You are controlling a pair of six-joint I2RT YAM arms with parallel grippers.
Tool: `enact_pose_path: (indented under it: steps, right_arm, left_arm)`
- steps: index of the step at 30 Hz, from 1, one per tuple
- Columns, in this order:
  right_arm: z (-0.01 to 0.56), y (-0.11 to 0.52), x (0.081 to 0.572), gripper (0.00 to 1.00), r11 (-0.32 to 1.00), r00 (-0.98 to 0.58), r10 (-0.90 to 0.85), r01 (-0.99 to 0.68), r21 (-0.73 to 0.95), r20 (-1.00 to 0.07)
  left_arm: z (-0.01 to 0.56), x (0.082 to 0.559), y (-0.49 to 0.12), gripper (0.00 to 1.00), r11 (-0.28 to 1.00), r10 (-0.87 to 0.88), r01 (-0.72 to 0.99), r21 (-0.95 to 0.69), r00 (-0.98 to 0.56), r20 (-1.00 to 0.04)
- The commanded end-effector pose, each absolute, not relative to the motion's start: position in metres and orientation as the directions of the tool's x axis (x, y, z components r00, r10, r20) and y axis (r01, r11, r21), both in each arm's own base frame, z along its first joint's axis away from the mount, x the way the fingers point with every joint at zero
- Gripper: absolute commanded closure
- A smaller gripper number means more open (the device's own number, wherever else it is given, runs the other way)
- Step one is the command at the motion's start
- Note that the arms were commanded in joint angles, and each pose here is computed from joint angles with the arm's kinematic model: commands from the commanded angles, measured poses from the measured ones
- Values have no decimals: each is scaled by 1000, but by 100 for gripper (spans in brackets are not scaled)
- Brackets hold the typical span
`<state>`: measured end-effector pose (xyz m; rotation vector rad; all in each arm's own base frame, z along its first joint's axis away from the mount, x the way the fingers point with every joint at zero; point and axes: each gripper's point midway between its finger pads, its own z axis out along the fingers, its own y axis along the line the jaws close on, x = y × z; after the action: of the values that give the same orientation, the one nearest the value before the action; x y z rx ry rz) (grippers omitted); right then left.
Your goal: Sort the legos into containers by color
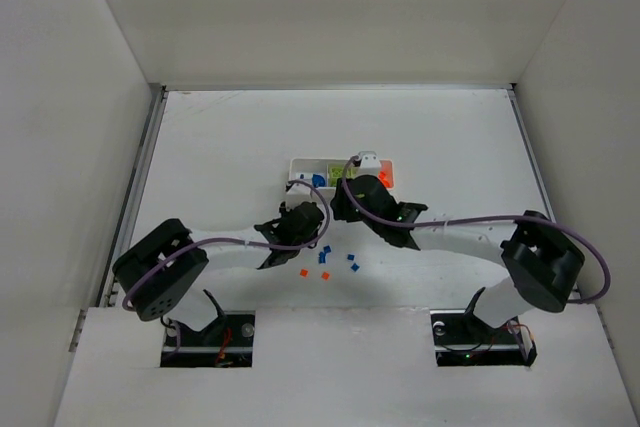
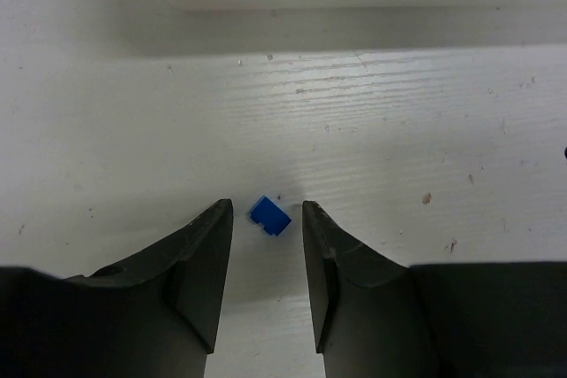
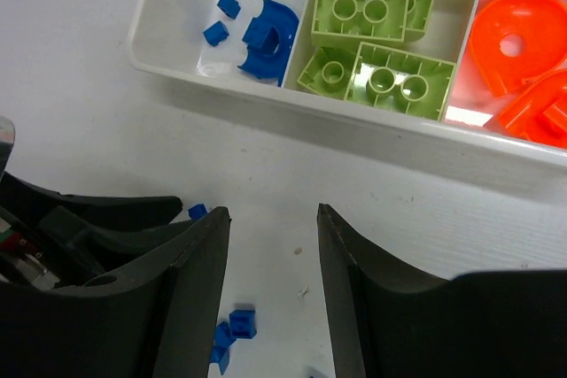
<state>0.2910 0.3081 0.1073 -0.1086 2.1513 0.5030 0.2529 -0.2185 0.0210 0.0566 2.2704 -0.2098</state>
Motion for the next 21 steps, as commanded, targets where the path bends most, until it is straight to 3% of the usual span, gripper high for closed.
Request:
enact_pose_path:
  steps: [1,8,21]
  right_arm:
    - [137,318,295,50,878,-541,199,-272,395,-817]
    - [132,307,297,50,885,-542,203,-254,390,-815]
    - [125,295,292,48,887,-545,214,-240,395,-811]
  left_arm:
    - [23,257,-229,67,981,-22,134,-142,-649,-760]
    - [24,251,-227,79,981,-14,140,-138,-651,-759]
    - [44,249,-230,84,979,-16,147,-140,-629,-777]
